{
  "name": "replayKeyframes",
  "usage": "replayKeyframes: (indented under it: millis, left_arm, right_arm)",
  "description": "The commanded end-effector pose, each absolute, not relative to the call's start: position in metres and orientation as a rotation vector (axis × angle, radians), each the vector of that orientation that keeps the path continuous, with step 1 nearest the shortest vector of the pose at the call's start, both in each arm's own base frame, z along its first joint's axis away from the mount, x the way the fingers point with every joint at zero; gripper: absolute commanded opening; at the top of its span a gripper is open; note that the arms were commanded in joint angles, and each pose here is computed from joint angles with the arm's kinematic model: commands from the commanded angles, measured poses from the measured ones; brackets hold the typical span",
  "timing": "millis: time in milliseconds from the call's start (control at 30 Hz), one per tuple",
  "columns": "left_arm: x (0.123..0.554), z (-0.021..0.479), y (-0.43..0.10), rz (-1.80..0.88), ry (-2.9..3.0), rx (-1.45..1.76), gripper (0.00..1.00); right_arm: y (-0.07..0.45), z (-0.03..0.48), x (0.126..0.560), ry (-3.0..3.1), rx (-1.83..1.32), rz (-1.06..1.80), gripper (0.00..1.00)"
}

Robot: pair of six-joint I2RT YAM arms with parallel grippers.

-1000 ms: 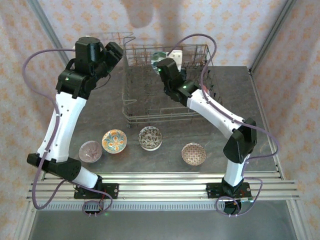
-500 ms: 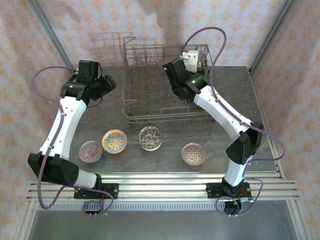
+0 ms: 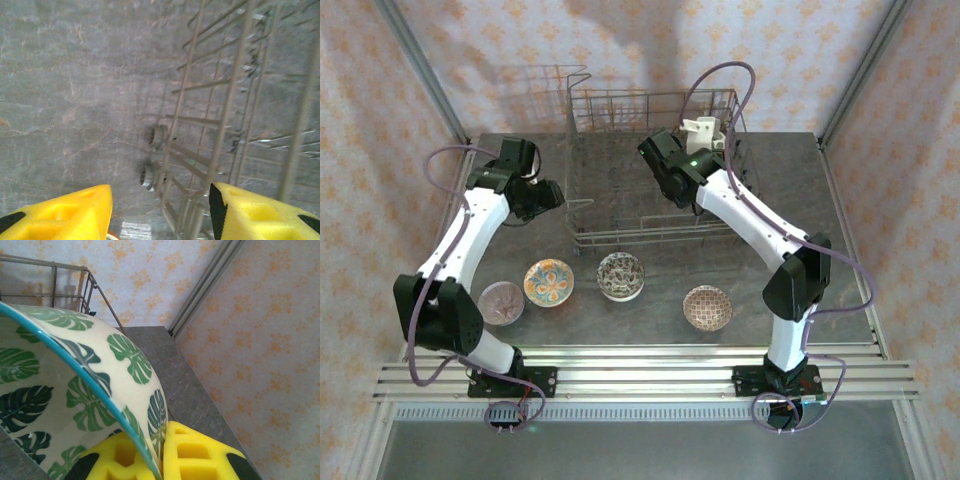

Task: Load the bowls into the dish rack

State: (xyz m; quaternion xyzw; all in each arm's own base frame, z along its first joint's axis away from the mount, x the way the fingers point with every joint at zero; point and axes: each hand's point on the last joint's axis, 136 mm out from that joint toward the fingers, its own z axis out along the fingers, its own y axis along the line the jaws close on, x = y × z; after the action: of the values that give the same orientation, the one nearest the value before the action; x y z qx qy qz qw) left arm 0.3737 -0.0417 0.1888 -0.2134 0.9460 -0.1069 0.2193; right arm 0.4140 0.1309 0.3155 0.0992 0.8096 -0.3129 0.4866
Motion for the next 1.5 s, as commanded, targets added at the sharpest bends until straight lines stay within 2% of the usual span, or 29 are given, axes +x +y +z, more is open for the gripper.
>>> replayKeyframes:
  millis: [0,233,533,1033,1467]
  left_arm:
    - [0.359,0.176,-0.032,-0.186,2.721,-0.562,0.54]
    - [0.355,0.151,-0.035,-0.163,2.800,-0.555,0.54]
    - [0.350,0.127,-0.065,-0.212,2.882,-0.450,0.54]
    - [0.343,0.120,-0.106,-0.345,2.925,-0.348,0.53]
    - [0.330,0.123,-0.109,-0.382,2.926,-0.335,0.52]
  right_arm:
    - [0.117,0.335,0.407,1.885,0.336,-0.808,0.00]
    - [0.119,0.331,0.411,1.887,0.346,-0.870,0.00]
    - [0.112,0.334,0.406,1.849,0.359,-1.000,0.00]
    - [0.108,0.302,0.410,1.848,0.339,-1.092,0.00]
    - [0.080,0.270,0.421,1.874,0.363,-1.210,0.00]
